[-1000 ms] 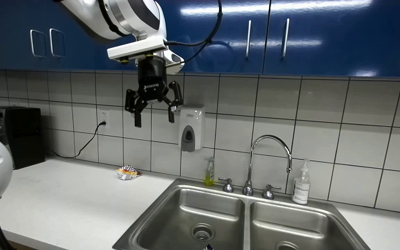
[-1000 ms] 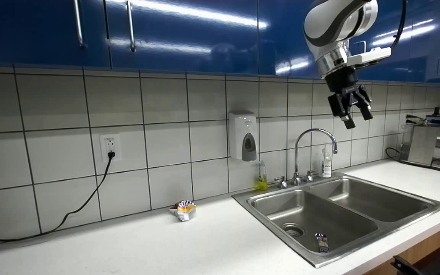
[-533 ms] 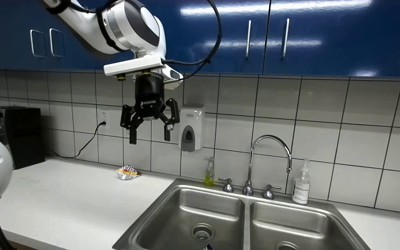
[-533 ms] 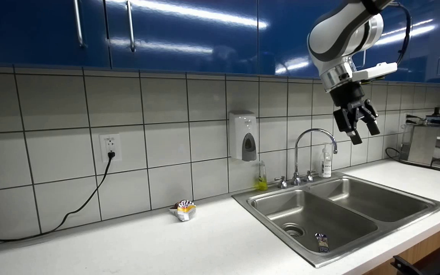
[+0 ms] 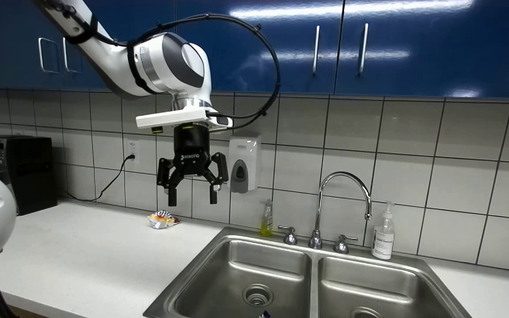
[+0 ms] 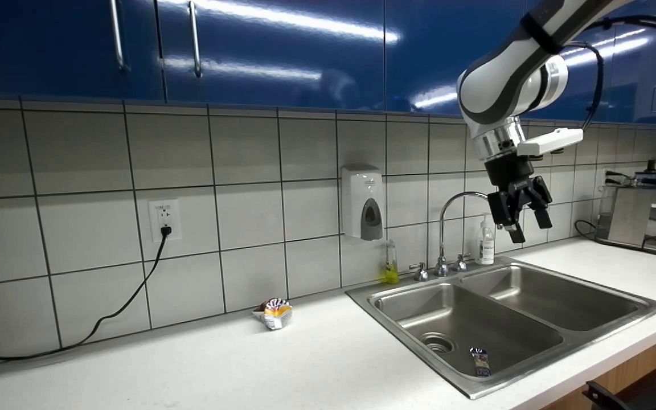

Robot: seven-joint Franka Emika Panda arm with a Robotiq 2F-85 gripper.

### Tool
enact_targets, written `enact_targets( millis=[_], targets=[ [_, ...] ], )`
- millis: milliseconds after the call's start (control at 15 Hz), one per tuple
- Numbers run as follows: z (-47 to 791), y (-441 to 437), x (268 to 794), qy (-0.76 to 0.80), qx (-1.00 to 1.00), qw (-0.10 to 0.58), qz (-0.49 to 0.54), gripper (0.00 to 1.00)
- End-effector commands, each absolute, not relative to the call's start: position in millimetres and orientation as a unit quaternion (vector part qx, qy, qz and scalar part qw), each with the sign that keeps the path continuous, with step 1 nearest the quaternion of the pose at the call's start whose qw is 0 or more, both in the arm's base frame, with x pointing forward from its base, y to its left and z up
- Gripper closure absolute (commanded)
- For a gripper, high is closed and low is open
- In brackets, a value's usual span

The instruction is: Pick the granola bar up from the sink and place it on the counter top to the left of the sink

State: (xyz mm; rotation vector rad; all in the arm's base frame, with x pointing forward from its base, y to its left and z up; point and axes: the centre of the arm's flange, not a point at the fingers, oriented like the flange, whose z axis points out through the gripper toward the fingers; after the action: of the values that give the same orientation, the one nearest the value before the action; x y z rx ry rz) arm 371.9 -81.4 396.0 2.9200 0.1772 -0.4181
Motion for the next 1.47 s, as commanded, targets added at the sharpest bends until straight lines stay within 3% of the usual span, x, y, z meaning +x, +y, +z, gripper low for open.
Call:
enact_targets(
  millis=[0,1400],
  targets=[
    [370,-84,391,0.038,0.987,0.089,-0.128,0.00],
    [237,-132,484,-0.081,0.988,0.074,-0.111,0.00]
  ],
)
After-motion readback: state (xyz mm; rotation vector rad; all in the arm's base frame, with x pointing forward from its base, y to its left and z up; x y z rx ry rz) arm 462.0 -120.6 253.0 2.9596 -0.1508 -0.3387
